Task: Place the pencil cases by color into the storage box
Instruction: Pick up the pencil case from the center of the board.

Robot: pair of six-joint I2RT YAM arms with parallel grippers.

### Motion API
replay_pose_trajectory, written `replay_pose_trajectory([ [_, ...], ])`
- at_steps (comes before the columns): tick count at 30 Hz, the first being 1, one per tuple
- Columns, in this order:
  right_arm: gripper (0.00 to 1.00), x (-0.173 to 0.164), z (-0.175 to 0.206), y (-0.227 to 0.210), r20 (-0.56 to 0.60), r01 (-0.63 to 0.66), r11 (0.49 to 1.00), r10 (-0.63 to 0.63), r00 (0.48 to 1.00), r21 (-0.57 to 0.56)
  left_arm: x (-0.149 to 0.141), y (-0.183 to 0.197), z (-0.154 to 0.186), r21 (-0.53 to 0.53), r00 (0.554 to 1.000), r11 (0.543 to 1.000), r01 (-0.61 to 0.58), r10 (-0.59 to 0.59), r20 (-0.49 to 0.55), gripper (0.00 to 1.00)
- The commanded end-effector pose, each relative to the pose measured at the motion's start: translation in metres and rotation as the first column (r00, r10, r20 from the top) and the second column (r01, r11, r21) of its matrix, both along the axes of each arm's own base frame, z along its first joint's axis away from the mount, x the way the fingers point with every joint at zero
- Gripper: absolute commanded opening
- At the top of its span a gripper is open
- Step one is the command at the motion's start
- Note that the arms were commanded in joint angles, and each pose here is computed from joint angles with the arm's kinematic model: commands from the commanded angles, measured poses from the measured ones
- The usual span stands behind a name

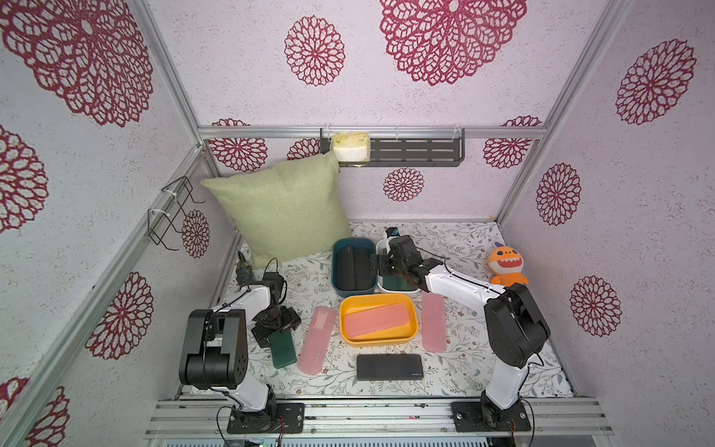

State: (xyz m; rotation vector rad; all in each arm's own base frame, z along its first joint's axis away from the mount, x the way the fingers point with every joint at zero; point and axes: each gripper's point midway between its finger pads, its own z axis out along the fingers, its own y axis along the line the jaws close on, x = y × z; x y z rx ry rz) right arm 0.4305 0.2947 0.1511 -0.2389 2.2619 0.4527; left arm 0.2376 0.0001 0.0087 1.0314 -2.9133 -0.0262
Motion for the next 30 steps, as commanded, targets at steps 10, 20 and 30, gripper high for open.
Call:
replay_pose_trajectory([
  [10, 0.94, 0.005, 0.025, -0.005, 0.042, 0.033, 0.999, -0.035, 0.999, 0.034, 0.013, 0.006, -0.011, 0.04, 0.999, 0.999, 0.004, -0.006, 0.046, 0.72],
  [20, 0.94, 0.005, 0.031, -0.005, 0.051, 0.033, 0.999, -0.034, 0.998, 0.034, 0.028, 0.012, 0.009, 0.112, 0.994, 0.993, 0.024, -0.036, 0.103, 0.57],
  [30, 0.94, 0.008, 0.046, -0.013, 0.077, 0.041, 0.997, -0.045, 0.996, 0.058, 0.062, 0.011, 0.068, 0.253, 0.967, 0.962, 0.103, -0.156, 0.2, 0.57],
])
